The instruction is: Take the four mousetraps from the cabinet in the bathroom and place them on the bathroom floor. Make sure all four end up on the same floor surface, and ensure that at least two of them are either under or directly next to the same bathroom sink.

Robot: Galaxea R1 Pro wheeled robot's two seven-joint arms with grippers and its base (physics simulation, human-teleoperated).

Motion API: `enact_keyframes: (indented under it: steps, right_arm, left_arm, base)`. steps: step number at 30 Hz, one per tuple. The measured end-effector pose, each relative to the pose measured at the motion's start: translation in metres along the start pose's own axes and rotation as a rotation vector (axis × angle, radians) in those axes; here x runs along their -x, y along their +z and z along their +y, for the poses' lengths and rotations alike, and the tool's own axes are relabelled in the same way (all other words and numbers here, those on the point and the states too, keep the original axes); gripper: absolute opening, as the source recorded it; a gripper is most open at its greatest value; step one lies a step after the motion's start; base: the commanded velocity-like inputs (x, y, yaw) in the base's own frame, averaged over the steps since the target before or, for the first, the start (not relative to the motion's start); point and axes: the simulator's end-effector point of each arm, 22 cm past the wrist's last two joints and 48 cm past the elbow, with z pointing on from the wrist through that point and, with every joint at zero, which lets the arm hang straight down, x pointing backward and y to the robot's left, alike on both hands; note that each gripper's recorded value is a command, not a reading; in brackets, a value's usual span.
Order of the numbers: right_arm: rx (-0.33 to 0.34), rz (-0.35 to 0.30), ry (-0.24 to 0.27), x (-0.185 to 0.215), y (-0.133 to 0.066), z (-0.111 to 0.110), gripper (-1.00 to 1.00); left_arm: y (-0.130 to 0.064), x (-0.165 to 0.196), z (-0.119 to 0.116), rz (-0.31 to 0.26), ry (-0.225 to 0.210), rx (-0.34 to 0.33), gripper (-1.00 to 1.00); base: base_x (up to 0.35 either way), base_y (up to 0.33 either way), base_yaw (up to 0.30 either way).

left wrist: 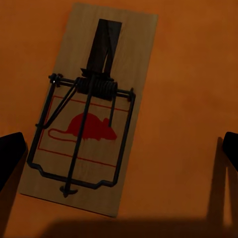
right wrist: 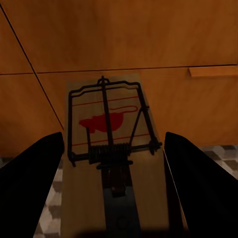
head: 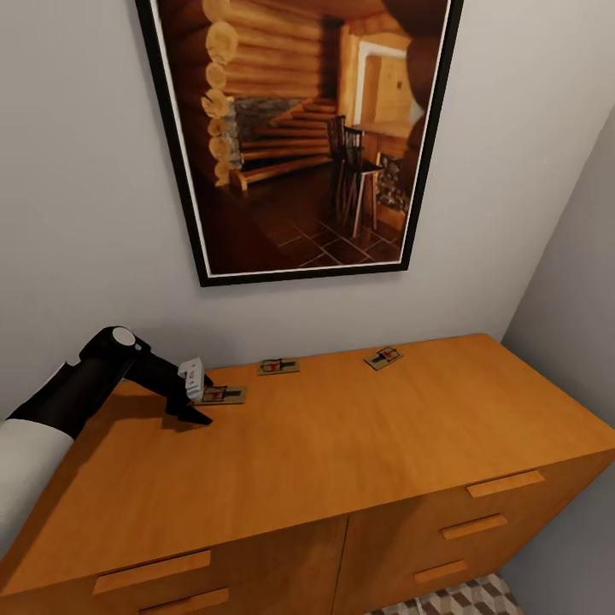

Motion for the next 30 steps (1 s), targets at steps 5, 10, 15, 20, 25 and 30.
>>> enact_keyframes:
  steps: [5, 10, 15, 20, 25, 30]
  right_arm:
    - [-0.001, 0.000, 0.000, 0.0001, 0.0001, -0.0002, -1.00]
    - [-0.001, 0.000, 0.000, 0.0000, 0.0001, -0.0004, -1.00]
    - [-0.001, 0.000, 0.000, -0.0001, 0.0000, -0.0002, -1.00]
    - [0.000, 0.000, 0.000, -0.0001, -0.0001, -0.0002, -1.00]
    - [0.000, 0.000, 0.000, -0.0001, -0.0001, 0.0001, -1.00]
    - [0.000, 0.000, 0.000, 0.0000, 0.0000, 0.0003, -1.00]
  left_arm:
    - [0.0000, 0.0000, 0.0000, 0.000, 0.000, 0.000, 1.00]
    - [-0.0008, -0.0008, 0.0006, 0.001, -0.001, 0.002, 1.00]
    - [-0.0024, -0.0016, 0.0016, 0.001, -0.002, 0.006, 1.00]
    - [-0.0031, -0.0023, 0.0022, 0.001, -0.004, 0.008, 1.00]
    - [-0.0035, -0.0030, 0.0023, 0.002, -0.005, 0.008, 1.00]
    - [-0.0036, -0.0032, 0.0024, 0.002, -0.005, 0.008, 1.00]
  base:
    - [0.000, 0.000, 0.000]
    - [0.000, 0.000, 0.000]
    - [0.000, 0.000, 0.000]
    - [0.000, 0.000, 0.000]
    - [0.000, 0.000, 0.000]
    - [0.000, 0.000, 0.000]
